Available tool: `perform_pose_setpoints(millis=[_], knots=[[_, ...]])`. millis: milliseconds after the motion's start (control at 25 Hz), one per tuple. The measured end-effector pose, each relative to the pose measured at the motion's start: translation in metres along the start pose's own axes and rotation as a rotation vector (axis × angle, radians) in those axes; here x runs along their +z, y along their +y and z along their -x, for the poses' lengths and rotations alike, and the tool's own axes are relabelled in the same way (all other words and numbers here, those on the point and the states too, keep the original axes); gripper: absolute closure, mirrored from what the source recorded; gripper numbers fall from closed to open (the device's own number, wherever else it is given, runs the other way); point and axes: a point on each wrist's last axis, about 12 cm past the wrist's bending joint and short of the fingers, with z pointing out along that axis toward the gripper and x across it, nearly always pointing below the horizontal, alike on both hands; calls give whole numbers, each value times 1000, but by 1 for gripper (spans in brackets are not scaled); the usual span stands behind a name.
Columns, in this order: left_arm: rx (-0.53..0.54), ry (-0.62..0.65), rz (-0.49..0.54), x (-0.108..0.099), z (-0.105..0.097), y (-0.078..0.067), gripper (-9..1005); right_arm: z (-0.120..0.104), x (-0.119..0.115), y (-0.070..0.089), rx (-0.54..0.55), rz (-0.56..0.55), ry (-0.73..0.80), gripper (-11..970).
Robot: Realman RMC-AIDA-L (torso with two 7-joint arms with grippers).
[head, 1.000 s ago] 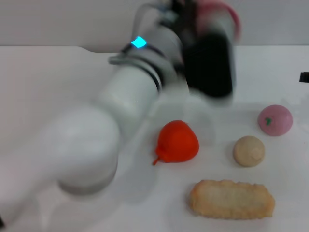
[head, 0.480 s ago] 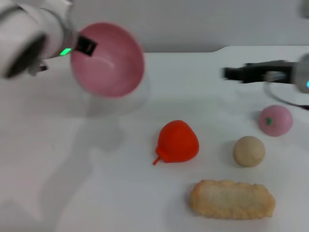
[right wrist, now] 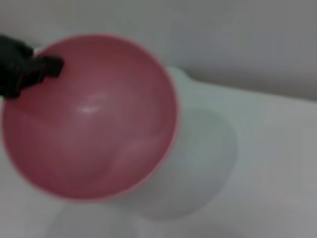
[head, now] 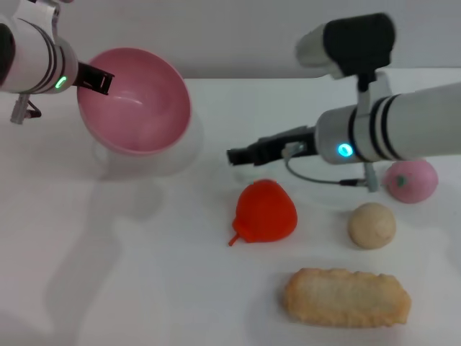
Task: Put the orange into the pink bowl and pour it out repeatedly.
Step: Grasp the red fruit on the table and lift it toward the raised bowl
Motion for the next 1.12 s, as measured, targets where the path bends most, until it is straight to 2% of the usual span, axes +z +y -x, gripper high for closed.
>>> perform_pose_setpoints(millis=[200, 440, 680, 1000, 1120], knots=[[4, -3, -4, 0, 2, -1, 948, -10, 9, 6, 26, 34, 48, 282], [10, -13, -7, -1, 6, -2, 948, -22, 14, 6, 54, 40, 89, 309], [22, -16, -13, -1, 9, -5, 948, -26, 16, 5, 68, 45, 103, 336], [32, -18, -19, -1, 10, -8, 948, -35, 25, -5, 109, 9, 168, 371], [37, -19, -20, -1, 11, -8, 948, -37, 27, -4, 88, 7, 186, 384]])
